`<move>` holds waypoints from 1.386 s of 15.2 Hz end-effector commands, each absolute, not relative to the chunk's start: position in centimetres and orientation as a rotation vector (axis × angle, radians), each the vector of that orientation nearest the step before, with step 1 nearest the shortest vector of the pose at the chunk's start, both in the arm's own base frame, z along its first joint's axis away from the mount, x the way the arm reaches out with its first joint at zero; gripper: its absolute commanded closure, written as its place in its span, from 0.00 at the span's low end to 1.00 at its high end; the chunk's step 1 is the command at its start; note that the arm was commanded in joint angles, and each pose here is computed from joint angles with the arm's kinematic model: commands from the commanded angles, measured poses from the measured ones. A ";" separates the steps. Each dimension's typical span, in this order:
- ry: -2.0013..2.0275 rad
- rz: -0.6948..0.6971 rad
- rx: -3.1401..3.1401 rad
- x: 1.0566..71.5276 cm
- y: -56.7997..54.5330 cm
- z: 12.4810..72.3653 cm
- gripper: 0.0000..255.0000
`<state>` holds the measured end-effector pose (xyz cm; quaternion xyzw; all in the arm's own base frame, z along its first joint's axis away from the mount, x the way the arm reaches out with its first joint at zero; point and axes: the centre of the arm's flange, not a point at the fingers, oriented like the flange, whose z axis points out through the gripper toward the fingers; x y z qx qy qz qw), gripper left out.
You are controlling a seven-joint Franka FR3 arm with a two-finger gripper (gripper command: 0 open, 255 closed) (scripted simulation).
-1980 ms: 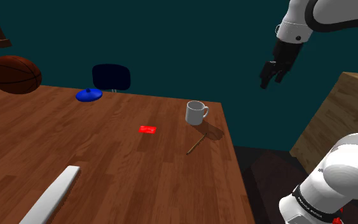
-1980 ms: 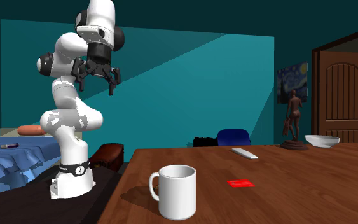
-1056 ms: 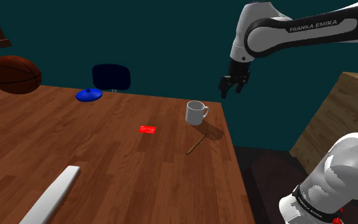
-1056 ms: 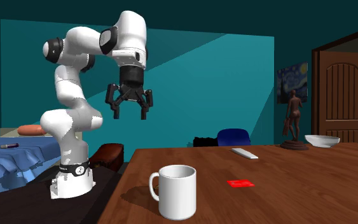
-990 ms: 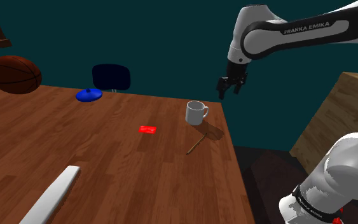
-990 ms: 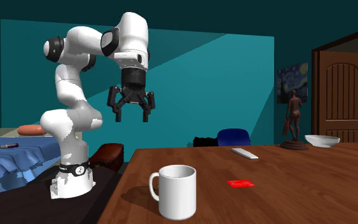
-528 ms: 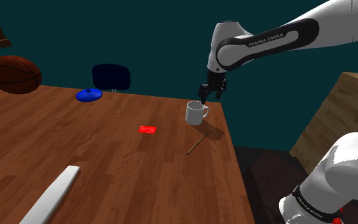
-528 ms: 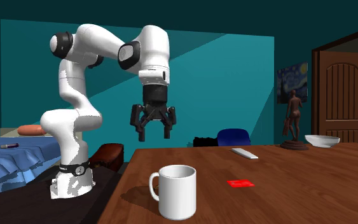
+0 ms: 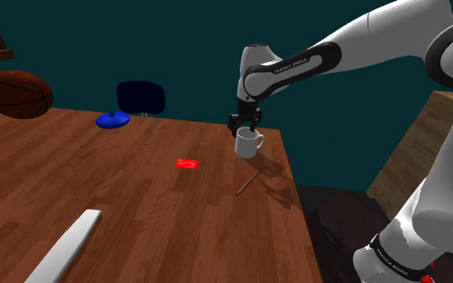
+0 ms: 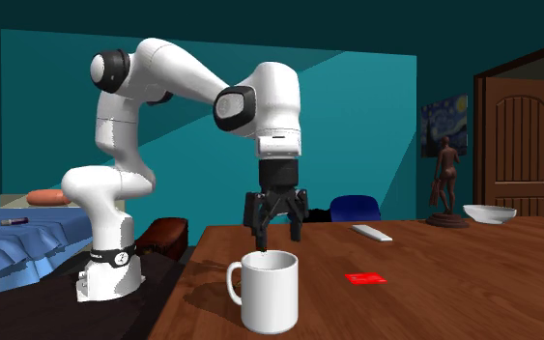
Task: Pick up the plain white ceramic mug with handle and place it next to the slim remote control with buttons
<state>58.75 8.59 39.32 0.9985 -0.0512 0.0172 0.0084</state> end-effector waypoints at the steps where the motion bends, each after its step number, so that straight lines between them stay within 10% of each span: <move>1: -0.161 0.053 3.124 60.1 9.2 38.3 0.00; 16: -0.161 0.053 3.124 60.2 9.2 34.3 0.00; 17: -0.161 0.053 3.124 60.2 9.2 34.3 1.00; 21: -0.161 0.053 3.124 60.2 9.2 34.3 1.00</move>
